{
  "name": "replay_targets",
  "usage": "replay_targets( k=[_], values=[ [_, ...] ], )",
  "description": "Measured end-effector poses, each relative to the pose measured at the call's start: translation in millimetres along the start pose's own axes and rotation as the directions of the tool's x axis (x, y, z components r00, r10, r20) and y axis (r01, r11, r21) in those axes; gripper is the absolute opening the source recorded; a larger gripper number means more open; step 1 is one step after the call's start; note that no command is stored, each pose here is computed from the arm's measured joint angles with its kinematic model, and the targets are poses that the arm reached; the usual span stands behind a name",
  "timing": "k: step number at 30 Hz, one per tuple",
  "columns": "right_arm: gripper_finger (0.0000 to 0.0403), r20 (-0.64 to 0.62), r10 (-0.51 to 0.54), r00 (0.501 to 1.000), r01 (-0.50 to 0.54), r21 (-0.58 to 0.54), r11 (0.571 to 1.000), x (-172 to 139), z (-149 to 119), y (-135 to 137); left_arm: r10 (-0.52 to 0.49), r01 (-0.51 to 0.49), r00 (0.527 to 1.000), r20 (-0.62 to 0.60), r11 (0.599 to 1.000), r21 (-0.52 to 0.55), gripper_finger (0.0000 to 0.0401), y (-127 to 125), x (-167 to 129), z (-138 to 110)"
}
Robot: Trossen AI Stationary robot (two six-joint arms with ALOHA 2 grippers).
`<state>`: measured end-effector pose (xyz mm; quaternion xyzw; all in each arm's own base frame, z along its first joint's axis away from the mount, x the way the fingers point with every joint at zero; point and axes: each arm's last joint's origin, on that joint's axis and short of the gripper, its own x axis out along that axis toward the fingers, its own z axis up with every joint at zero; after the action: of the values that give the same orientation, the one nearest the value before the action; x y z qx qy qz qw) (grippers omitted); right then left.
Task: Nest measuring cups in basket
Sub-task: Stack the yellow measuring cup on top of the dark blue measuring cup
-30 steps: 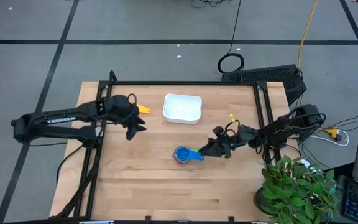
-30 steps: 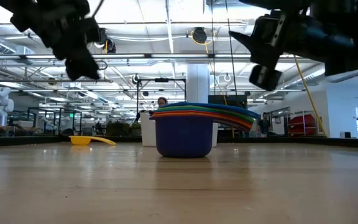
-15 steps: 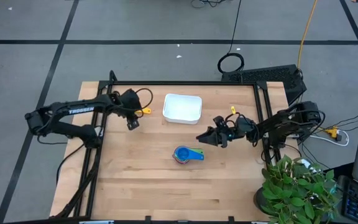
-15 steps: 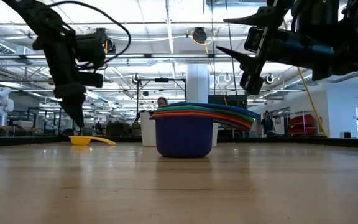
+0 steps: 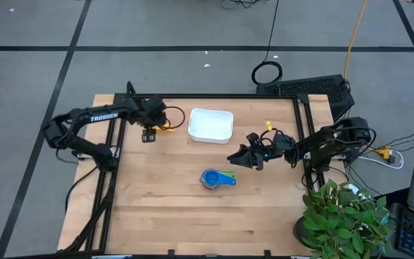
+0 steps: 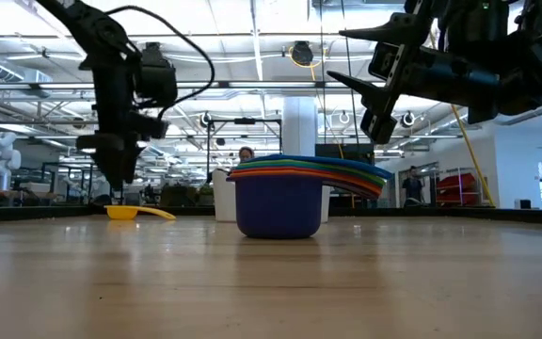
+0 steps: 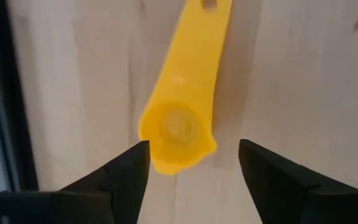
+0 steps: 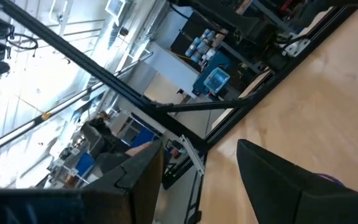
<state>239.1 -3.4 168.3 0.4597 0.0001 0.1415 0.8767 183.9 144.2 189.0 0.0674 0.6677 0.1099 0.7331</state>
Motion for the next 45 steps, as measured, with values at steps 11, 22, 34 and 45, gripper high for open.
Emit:
replay_targets(
  k=[11, 22, 34, 45],
  values=[
    [0.0199, -0.017, 0.011, 1.0, -0.011, -0.04, 0.999, 0, -1, 0, -0.083, 0.086, 0.988, -0.129, 0.996, 0.016, 0.0227, 5, 35, -1],
    [0.0199, -0.022, 0.014, 1.0, -0.015, -0.045, 0.999, 0, -1, 1, -0.111, 0.113, 0.979, -0.17, 0.994, 0.002, 0.0111, 2, 59, 8],
    [0.0199, -0.018, -0.153, 0.988, 0.151, -0.072, 0.986, -1, -6, -12, -0.198, 0.176, 0.979, -0.043, 0.935, -0.309, 0.0018, -27, -23, 24],
    [0.0199, -0.131, -0.383, 0.914, 0.329, -0.312, 0.891, 37, -10, -10, -0.329, 0.42, 0.871, 0.365, 0.883, -0.208, 0.0018, -109, -98, 37]
  ],
)
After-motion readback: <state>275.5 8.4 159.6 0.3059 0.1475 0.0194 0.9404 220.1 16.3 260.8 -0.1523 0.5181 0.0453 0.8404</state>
